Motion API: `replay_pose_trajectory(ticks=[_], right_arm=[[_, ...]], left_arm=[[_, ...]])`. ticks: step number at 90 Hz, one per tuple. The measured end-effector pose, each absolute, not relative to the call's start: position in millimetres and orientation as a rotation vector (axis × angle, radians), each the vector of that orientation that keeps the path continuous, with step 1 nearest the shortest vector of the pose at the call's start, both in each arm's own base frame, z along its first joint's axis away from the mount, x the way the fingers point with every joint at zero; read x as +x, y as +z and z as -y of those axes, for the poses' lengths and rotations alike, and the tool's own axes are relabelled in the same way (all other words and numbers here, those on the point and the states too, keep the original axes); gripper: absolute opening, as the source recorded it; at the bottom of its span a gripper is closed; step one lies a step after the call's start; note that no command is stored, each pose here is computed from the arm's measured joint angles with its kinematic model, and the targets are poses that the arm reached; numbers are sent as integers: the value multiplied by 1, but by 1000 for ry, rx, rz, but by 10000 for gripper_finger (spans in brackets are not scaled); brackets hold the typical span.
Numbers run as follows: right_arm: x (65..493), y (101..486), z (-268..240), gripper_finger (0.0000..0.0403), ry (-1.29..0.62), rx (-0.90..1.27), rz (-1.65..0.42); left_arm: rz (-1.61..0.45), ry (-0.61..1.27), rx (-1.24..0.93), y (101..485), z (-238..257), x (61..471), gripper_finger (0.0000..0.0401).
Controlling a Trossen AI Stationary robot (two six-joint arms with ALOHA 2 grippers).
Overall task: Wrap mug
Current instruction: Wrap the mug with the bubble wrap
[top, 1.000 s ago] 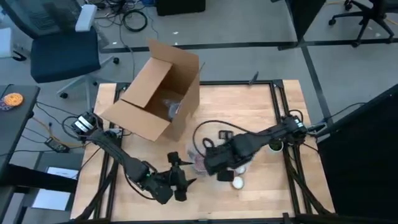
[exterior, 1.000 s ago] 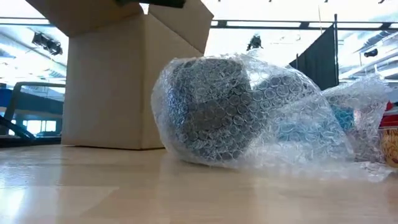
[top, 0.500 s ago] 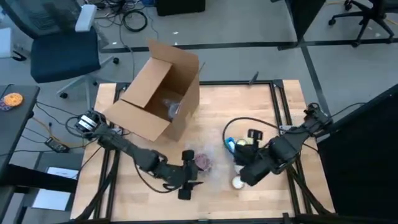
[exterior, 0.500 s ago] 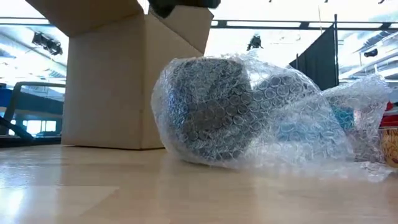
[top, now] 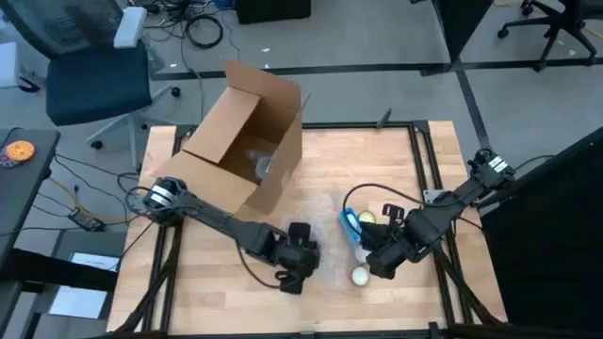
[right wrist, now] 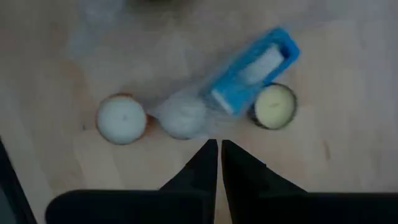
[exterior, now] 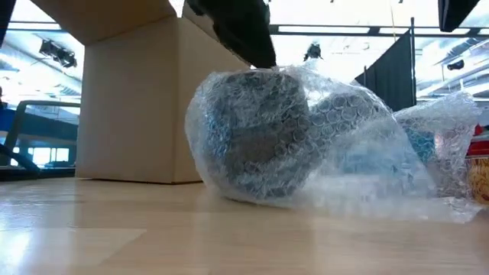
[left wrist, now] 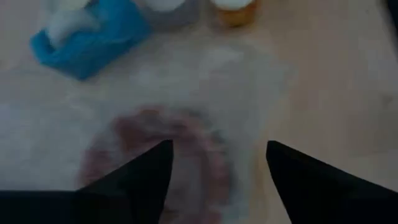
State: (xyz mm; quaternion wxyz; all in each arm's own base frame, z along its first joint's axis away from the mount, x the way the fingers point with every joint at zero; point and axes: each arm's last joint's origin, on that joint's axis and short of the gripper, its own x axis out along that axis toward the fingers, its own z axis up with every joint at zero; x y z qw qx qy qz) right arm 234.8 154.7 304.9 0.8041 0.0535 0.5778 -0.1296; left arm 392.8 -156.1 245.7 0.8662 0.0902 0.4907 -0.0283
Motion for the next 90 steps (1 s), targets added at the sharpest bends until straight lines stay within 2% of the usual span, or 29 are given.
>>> replay_pose_trajectory(ticks=[22, 45, 66, 80, 90], right_arm=[[237, 302, -157, 0, -238, 107, -1230], [240, 303, -159, 0, -210, 110, -1205], [247, 305, -161, 0, -150, 111, -1145], [251, 302, -158, 0, -154, 116, -1137], [258, 293, -153, 0, -149, 118, -1119]], left_arm=[[-1102, -55, 180, 245, 150, 400, 312], [-1184, -9, 217, 236, 141, 398, 316], [-1234, -28, 252, 203, 142, 411, 316], [-1289, -47, 281, 185, 143, 414, 299], [-1316, -89, 248, 183, 143, 413, 251]])
